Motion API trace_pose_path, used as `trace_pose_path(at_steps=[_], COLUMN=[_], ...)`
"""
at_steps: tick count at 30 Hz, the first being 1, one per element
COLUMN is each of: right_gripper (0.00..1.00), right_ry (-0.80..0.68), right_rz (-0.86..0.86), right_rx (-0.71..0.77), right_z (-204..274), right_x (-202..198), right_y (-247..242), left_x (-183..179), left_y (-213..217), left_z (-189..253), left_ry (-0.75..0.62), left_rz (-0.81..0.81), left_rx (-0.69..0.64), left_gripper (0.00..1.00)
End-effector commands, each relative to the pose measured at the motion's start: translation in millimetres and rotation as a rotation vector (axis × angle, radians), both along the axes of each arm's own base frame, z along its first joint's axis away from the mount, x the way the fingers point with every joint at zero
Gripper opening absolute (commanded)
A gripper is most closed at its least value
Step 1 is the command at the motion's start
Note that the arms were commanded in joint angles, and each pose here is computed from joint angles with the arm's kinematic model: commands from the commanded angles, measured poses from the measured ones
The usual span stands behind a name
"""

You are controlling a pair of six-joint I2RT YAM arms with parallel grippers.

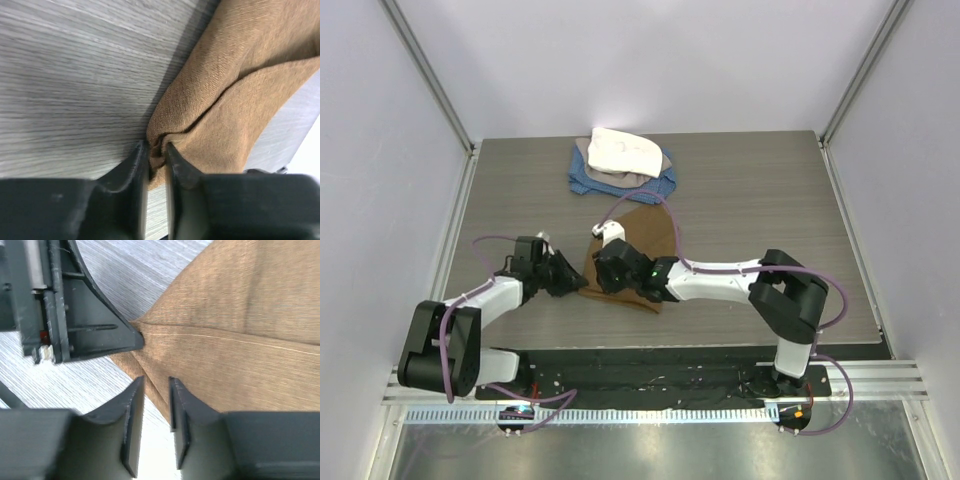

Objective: Fold the napkin, place the utensils inside, and roll it up
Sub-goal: Roll the napkin with the utensil

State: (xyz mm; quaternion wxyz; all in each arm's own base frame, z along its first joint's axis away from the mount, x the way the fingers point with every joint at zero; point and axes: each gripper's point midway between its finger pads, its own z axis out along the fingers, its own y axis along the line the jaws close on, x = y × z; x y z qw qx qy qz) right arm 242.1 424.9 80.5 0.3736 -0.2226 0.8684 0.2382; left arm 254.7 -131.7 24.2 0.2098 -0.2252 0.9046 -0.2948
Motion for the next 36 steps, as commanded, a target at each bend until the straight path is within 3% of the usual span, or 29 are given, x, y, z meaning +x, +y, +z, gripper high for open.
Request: trace_pose_path(at_steps=[1,2,5,7,13,19,30,36], right_gripper=[0.4,0.44,0.54,0.65,0.81,0.82,0.82,0.82], right_ry=[-0.166,-0.182,-0.235,-0.259,-0.362,-0.444,-0.546,-0.564], right_rz=[0.037,0.046,0.101,0.125,0.207,0.23,0.143,0.185], right_rx=[-0.008,-0.034,-0.086,-0.099,-0.087,-0.146,-0.225,-0.233], right_z=[38,36,34,31,39,31,17,11], right_x=[9,9,6,-1,-16,-20,-14,-14], right_y=[-11,-14,-19,-19,-2,11,25,44], left_x=[7,7,4,8,0,-8,-3,-3], left_y=[-10,-11,-12,-12,-14,-20,-10,-5], left_z=[8,10,13,21,27,24,32,35], left_ry=[-0.012,-0.009,0.025,0.024,0.097,0.174,0.191,0.193], left_rz=[-0.02,-0.023,-0.035,-0.048,-0.121,-0.172,-0.167,-0.16], left_rx=[-0.064,-0.069,-0.063,-0.053,-0.037,-0.096,-0.149,-0.156], left_gripper=[0.16,0.09,0.0,0.0,0.0,0.0,0.0,0.0])
